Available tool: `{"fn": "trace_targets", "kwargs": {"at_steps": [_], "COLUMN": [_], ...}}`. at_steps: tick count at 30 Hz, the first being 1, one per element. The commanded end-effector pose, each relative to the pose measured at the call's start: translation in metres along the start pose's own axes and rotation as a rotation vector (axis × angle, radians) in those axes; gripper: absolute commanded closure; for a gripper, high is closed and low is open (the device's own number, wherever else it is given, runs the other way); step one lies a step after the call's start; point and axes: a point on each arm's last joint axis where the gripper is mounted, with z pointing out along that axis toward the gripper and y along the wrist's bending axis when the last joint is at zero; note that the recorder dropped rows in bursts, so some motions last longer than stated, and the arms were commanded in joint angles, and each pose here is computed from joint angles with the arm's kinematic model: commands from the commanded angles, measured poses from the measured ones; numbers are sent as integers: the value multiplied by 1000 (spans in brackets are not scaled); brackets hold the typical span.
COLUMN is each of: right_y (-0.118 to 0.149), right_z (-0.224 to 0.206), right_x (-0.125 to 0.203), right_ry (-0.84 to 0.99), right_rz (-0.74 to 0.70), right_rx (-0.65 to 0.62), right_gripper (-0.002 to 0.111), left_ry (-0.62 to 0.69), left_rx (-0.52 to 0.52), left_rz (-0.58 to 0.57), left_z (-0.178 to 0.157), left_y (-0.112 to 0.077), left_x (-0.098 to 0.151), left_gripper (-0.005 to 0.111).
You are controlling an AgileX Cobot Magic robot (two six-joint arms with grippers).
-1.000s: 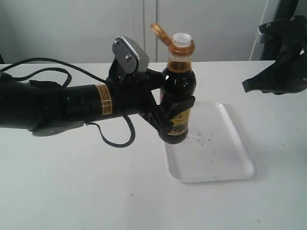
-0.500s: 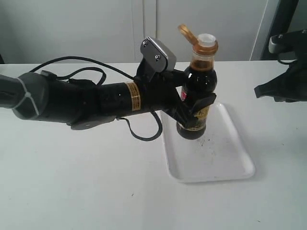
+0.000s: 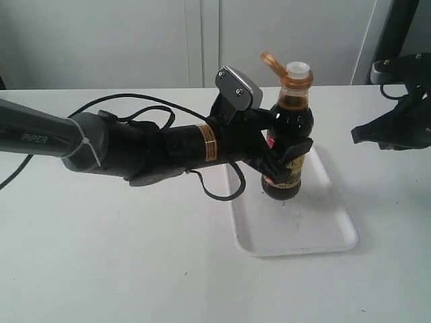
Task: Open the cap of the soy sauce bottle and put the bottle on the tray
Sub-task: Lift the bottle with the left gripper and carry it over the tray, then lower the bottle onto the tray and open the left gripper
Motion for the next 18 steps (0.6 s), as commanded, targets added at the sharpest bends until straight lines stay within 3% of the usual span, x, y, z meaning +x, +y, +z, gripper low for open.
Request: {"fn": "trace_targets", "kwargs": {"at_steps": [1, 18], "right_y": [-1, -1], "right_z": [-1, -1], "right_x": [-4, -4], "right_ry": [-29, -34], "right_rz": [25, 37], "right_rx": [1, -3], "right_gripper": [108, 108], "left_ry": [-157, -63], "left_rx": [24, -4], "left_rz": [-10, -22], "left_z": [2, 9], "left_y": [-2, 2], "left_x": [-21, 6], "left_gripper": [107, 107]}}
